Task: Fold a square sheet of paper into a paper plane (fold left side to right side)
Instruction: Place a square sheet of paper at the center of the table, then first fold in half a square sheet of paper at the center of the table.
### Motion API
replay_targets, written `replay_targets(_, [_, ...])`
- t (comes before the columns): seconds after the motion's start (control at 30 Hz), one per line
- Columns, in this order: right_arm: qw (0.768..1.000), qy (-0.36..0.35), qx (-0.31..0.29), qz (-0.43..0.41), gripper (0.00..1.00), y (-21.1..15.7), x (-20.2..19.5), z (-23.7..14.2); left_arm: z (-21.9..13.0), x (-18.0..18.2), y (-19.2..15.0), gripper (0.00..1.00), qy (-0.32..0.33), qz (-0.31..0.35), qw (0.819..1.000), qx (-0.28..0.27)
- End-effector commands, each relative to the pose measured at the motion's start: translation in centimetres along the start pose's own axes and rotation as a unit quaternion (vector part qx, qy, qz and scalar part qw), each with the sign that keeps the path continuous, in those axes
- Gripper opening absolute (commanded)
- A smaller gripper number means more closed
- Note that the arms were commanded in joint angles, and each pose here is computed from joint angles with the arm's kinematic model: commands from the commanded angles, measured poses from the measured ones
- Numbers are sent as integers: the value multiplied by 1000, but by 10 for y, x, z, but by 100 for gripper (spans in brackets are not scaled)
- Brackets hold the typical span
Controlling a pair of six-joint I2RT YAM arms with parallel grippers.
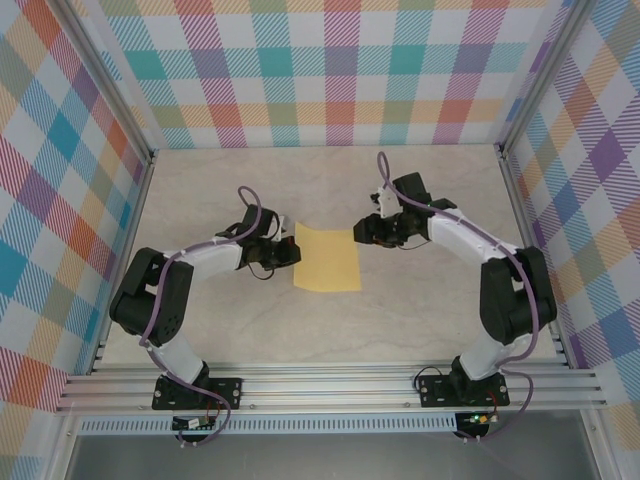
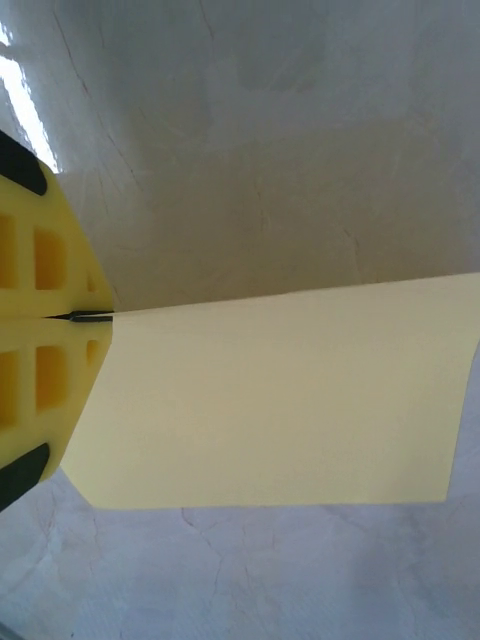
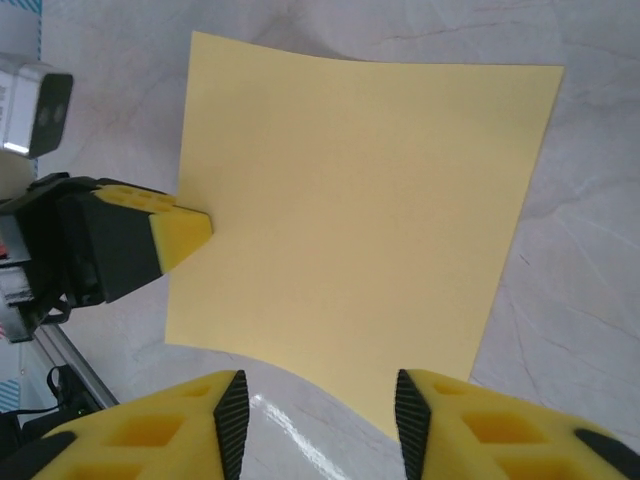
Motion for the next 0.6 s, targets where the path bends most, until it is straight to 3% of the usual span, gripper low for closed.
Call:
replay_targets(0.0, [1000, 20, -5, 19, 38, 10, 2, 25, -3, 3, 5, 0, 31, 25, 999, 5])
replay_targets(0.17, [998, -9, 27, 54, 32, 4, -20, 56, -5, -2, 9, 0, 30, 34, 999, 6])
replay_targets(0.37, [995, -35, 62, 70, 32, -10, -37, 76, -5, -10, 9, 2, 11, 32, 999, 14])
replay_targets(0.57, [989, -67, 99, 91, 32, -31, -55, 84, -5, -35, 11, 17, -48, 14, 999, 20])
Point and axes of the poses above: each hand's point on the last joint's axis, 136 mm out from that joint toward the fingers, its own z axis out along the fingers, its own x axis along the line the jaws close on, y = z × x, the point moved 1 cm from there along -z, back along the fingers, and after that the axes turned 7 degrees about -z, right-handed, at the moved point
